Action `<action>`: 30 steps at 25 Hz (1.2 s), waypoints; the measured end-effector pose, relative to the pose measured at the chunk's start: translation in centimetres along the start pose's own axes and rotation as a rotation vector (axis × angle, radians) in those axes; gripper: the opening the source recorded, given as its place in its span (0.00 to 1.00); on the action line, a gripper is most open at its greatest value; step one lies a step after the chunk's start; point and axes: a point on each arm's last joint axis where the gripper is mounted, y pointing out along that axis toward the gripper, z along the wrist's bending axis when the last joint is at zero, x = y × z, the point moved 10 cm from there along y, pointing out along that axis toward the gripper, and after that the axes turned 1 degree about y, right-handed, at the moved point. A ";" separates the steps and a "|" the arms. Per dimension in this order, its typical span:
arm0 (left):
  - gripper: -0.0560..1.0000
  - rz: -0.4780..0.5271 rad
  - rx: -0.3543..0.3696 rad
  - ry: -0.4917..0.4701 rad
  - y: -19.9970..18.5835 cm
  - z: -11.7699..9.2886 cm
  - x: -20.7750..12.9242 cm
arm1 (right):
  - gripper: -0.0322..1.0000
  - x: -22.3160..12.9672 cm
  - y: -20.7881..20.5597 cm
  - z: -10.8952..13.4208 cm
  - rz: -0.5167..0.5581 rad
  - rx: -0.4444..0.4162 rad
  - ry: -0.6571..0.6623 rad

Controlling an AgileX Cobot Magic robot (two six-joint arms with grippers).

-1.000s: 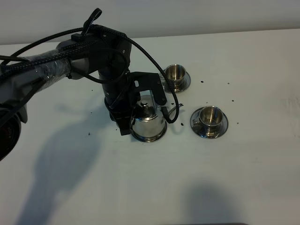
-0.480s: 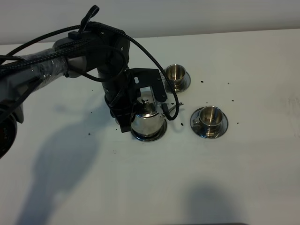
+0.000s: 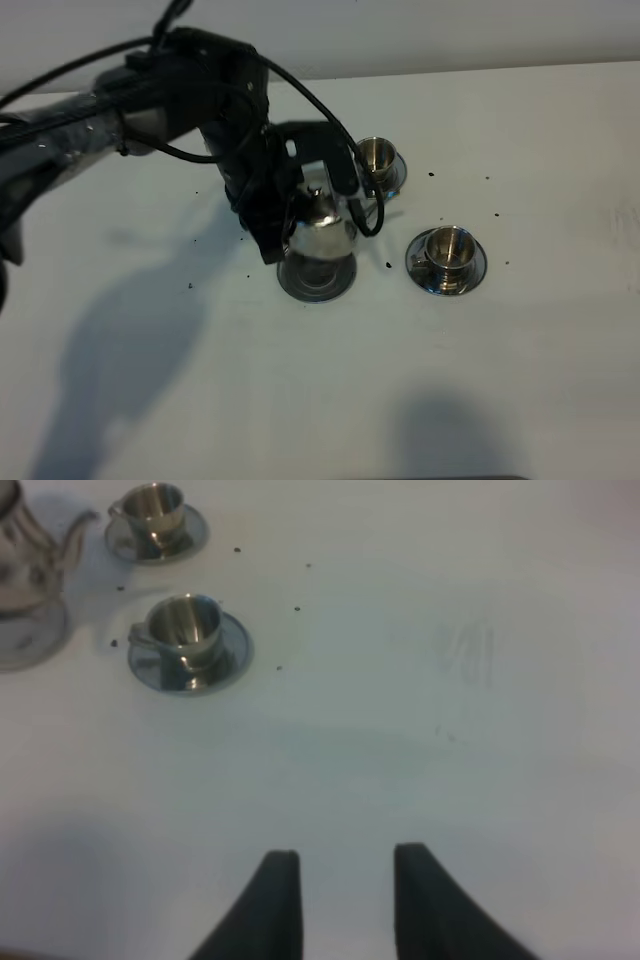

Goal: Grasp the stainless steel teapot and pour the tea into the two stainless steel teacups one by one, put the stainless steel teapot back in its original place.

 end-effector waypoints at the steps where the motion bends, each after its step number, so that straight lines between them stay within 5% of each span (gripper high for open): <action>1: 0.26 -0.016 0.017 0.001 -0.7 0.2 0.2 | 0.25 0.0 0.0 0.0 0.000 0.000 0.000; 7: 0.26 -0.073 0.087 0.044 -3.0 1.0 1.0 | 0.25 0.0 0.0 0.0 0.000 0.000 0.000; 24: 0.26 -0.067 0.171 0.459 -3.2 1.4 2.5 | 0.25 0.0 0.0 0.0 0.000 0.000 0.000; 30: 0.26 -0.016 0.226 0.529 -2.6 1.6 3.3 | 0.25 0.0 0.0 0.0 0.000 0.000 0.000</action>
